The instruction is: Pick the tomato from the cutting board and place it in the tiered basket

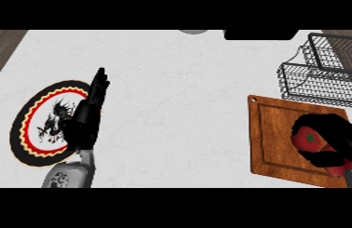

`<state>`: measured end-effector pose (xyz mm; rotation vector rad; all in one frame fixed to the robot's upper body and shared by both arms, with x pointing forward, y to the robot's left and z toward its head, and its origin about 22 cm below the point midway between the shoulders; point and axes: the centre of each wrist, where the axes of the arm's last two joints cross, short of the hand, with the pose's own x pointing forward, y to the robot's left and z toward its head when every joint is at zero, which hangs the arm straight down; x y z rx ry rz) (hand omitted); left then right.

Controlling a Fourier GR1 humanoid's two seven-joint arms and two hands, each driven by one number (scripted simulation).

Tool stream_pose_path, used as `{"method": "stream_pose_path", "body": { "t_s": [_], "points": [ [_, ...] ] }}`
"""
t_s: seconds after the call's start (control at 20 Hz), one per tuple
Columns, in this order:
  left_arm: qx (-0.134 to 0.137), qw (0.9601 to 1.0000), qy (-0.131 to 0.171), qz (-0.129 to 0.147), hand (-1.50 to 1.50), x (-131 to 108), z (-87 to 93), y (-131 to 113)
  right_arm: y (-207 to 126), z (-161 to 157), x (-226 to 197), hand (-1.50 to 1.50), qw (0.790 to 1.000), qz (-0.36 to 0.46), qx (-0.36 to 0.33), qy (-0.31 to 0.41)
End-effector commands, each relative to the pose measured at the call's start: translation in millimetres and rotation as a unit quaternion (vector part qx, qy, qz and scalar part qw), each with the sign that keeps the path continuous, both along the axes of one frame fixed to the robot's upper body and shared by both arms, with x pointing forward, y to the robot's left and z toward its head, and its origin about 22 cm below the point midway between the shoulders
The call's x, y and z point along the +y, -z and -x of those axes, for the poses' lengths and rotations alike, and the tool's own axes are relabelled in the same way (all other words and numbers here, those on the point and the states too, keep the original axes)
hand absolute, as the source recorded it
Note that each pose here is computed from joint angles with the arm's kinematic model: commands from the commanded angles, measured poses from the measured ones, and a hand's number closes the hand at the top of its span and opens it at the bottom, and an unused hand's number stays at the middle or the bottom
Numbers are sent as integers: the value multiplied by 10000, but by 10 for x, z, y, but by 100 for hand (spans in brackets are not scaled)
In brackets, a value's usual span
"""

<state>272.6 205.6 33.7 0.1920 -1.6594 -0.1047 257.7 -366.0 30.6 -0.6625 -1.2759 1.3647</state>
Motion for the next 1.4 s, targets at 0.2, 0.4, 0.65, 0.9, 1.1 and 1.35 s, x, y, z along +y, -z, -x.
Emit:
{"method": "stream_pose_path", "body": {
  "t_s": [0.2, 0.4, 0.65, 0.9, 1.1, 1.35],
  "points": [
    [-103, 9999, -4, -33, 0, 14, -22, -19, 170, 10, 549, 150, 9706, 1866, 515, 1429],
    [-7, 10000, 10, -42, 0, -80, -63, 41, 65, 24, 908, 150, 9514, 2242, 722, 1984],
    [-79, 9999, -97, 30, 0, 8, 62, 217, -255, 85, 1162, 150, 9425, 2141, 298, 2549],
    [47, 10000, 20, -18, 0, 27, 60, 63, -884, 147, 1086, 150, 9324, 2081, -356, 2933],
    [-3, 10000, -20, -50, 0, 84, 44, 98, -1284, 394, 1052, 150, 9204, 1996, -944, 3227],
    [-35, 10000, -72, -29, 0, 72, -10, 59, -2073, 561, 1158, 150, 9135, 1600, -1549, 3404]
  ]
}}
